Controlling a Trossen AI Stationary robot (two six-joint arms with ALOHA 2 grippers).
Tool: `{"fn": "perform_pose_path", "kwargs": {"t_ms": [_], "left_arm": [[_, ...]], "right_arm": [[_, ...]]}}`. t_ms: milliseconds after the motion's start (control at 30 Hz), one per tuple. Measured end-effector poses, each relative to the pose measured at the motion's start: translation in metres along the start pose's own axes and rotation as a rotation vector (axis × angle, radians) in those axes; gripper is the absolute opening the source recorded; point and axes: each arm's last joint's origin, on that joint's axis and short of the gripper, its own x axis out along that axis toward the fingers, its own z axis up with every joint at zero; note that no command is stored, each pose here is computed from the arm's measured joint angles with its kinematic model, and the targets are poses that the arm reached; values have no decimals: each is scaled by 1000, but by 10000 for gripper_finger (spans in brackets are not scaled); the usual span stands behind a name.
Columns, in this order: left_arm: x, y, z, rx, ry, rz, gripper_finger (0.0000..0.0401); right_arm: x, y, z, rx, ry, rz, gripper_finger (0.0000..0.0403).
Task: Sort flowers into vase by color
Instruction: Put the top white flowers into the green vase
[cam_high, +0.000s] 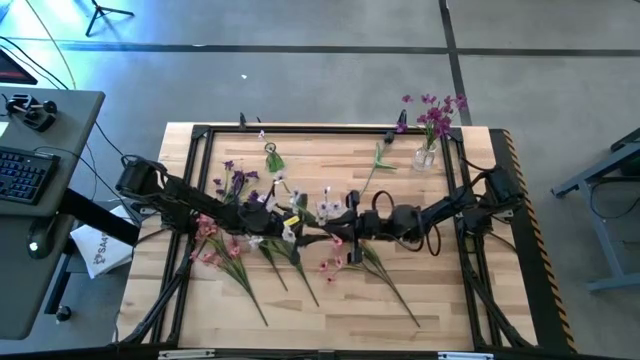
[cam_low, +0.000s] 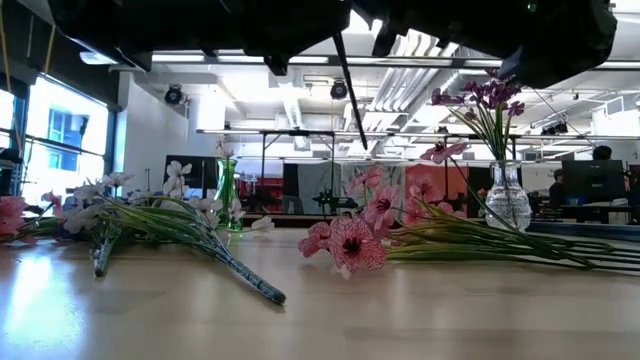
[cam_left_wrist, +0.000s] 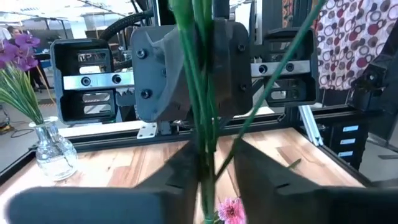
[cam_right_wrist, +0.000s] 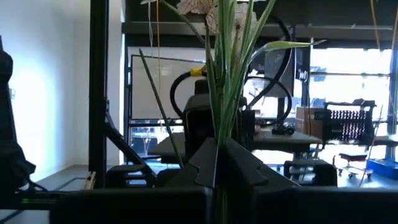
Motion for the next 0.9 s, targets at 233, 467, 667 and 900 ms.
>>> {"fn": "perform_pose_path", "kwargs": {"t_ms": [233, 467, 667, 900], "left_arm": [[-4, -10, 1, 50, 44, 14, 8], [-39, -11, 25, 138, 283, 296, 2], [-83, 8, 56, 181, 363, 547, 1], [-126, 53, 79, 160, 379, 766, 1]], "right_arm": [[0, 2, -1, 60, 40, 18, 58], [-6, 12, 23, 20, 151, -6, 141], [-15, 28, 26, -39, 251, -110, 162], [-19, 41, 7, -40, 325, -116, 154]]}}
